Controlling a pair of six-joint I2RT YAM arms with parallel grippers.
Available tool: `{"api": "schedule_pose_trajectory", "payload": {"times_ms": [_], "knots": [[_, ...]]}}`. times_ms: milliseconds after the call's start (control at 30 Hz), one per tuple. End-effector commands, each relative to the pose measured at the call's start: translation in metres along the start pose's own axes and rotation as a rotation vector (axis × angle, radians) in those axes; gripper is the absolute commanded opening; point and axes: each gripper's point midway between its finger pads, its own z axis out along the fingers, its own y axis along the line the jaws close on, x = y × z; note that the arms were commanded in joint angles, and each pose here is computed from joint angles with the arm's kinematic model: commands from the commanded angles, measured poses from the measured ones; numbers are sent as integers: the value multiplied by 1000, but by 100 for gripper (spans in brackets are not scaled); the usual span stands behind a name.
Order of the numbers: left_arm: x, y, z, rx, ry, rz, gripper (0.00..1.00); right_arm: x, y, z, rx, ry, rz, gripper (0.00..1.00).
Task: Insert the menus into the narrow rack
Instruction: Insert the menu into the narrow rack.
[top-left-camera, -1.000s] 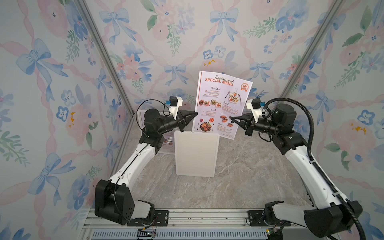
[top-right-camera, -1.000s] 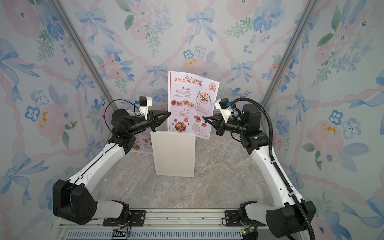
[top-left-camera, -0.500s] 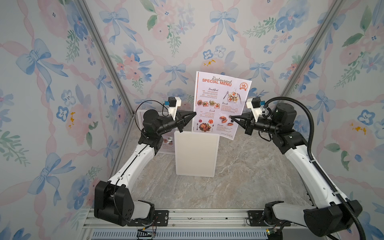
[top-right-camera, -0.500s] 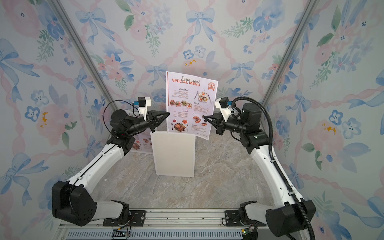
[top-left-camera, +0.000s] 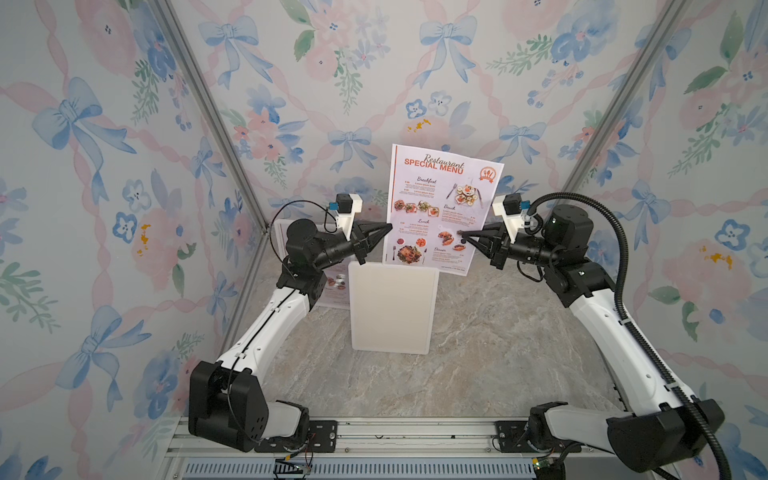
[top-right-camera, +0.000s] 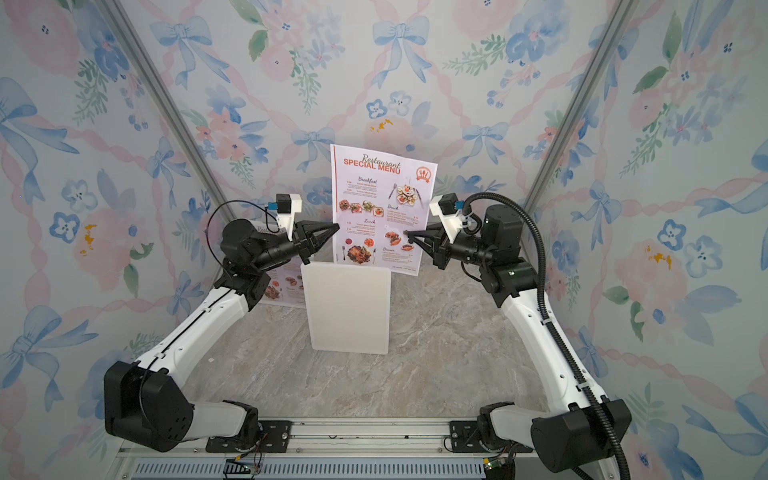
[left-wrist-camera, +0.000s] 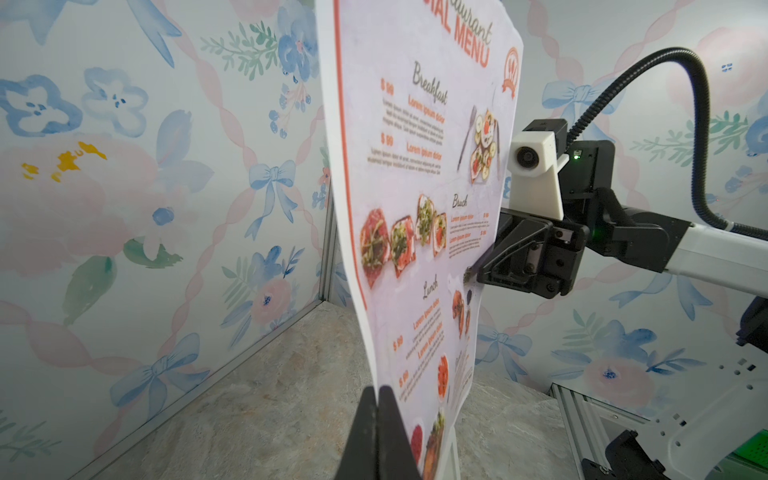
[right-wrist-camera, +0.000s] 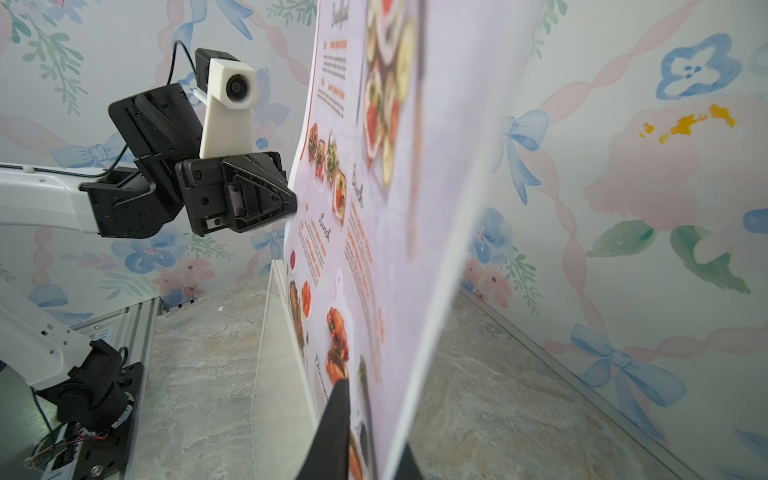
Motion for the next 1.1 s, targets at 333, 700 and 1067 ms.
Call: {"api": "schedule_pose_trajectory", "payload": {"times_ms": [333, 700, 1067], "knots": [[5, 9, -5, -45, -4, 23, 0, -5, 3, 6, -13, 3, -5, 13], [-3, 12, 3, -34, -12, 19, 10, -2, 5, 5, -6, 11, -7, 11], [11, 1, 7, 17, 16, -7, 40, -1, 8, 5, -16, 18, -16, 2]]}}
